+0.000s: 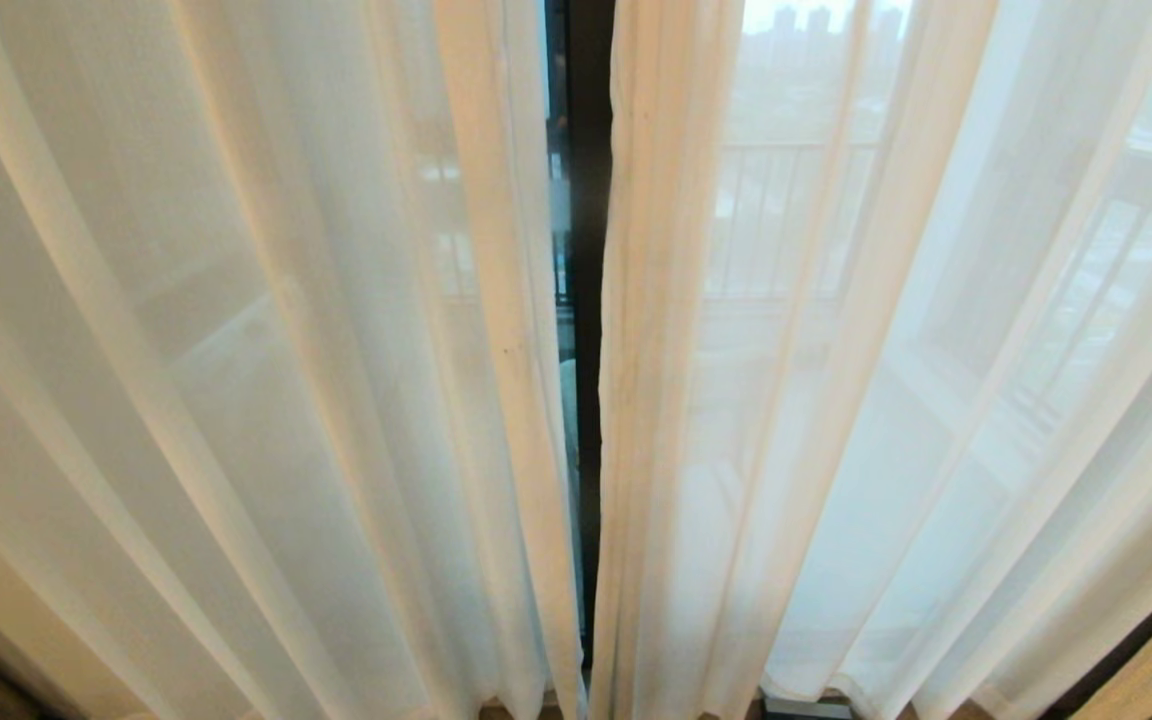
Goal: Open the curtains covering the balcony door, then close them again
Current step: Pull the outer curtains open on both sides
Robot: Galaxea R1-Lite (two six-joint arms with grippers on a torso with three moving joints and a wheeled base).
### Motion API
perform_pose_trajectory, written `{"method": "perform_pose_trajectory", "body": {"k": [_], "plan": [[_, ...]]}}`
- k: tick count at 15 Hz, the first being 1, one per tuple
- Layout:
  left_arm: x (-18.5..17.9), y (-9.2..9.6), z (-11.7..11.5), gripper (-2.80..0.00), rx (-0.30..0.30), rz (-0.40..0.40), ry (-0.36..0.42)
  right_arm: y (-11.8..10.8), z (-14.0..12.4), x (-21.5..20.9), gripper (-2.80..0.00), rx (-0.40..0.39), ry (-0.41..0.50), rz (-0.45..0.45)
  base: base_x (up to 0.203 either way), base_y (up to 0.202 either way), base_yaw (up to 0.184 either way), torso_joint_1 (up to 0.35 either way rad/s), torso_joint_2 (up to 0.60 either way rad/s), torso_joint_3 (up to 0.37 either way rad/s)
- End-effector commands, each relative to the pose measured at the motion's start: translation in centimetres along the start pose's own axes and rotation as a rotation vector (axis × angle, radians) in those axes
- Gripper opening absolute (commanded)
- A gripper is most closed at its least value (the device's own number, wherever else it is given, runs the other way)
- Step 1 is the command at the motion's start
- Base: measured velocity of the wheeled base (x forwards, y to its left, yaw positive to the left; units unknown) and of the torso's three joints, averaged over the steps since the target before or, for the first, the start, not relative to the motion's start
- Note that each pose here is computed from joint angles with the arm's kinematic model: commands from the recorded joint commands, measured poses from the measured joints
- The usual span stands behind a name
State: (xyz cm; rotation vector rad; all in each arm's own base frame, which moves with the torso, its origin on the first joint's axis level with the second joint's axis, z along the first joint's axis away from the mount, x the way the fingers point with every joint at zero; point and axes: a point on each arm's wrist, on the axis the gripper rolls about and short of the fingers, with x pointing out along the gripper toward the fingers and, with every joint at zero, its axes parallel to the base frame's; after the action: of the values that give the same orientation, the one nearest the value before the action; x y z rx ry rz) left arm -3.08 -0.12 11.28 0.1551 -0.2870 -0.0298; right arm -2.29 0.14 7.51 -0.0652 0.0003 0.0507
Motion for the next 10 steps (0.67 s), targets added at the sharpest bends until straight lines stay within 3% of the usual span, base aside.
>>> {"method": "perform_pose_trajectory", "body": {"k": [1, 3, 6, 10], "plan": [[-0.2, 0.2, 1.6, -2.80, 0.021, 0.009, -0.063, 0.0, 0.0, 0.0, -2.80, -0.001, 0.001, 0.002, 0.000, 0.000, 0.000, 0.000, 0.00, 0.000], [-0.2, 0.4, 3.1, -2.80, 0.028, 0.012, -0.092, 0.0, 0.0, 0.0, -2.80, -0.001, 0.001, 0.000, 0.000, 0.000, 0.000, 0.000, 0.00, 0.000], [1.5, 0.8, 4.9, -2.80, 0.023, -0.020, -0.034, 0.0, 0.0, 0.0, -2.80, -0.001, 0.001, 0.002, 0.000, 0.000, 0.000, 0.000, 0.00, 0.000], [7.2, 1.3, 8.3, -2.80, -0.003, -0.182, 0.086, 0.0, 0.0, 0.0, -2.80, -0.001, 0.001, 0.002, 0.000, 0.000, 0.000, 0.000, 0.00, 0.000]]}}
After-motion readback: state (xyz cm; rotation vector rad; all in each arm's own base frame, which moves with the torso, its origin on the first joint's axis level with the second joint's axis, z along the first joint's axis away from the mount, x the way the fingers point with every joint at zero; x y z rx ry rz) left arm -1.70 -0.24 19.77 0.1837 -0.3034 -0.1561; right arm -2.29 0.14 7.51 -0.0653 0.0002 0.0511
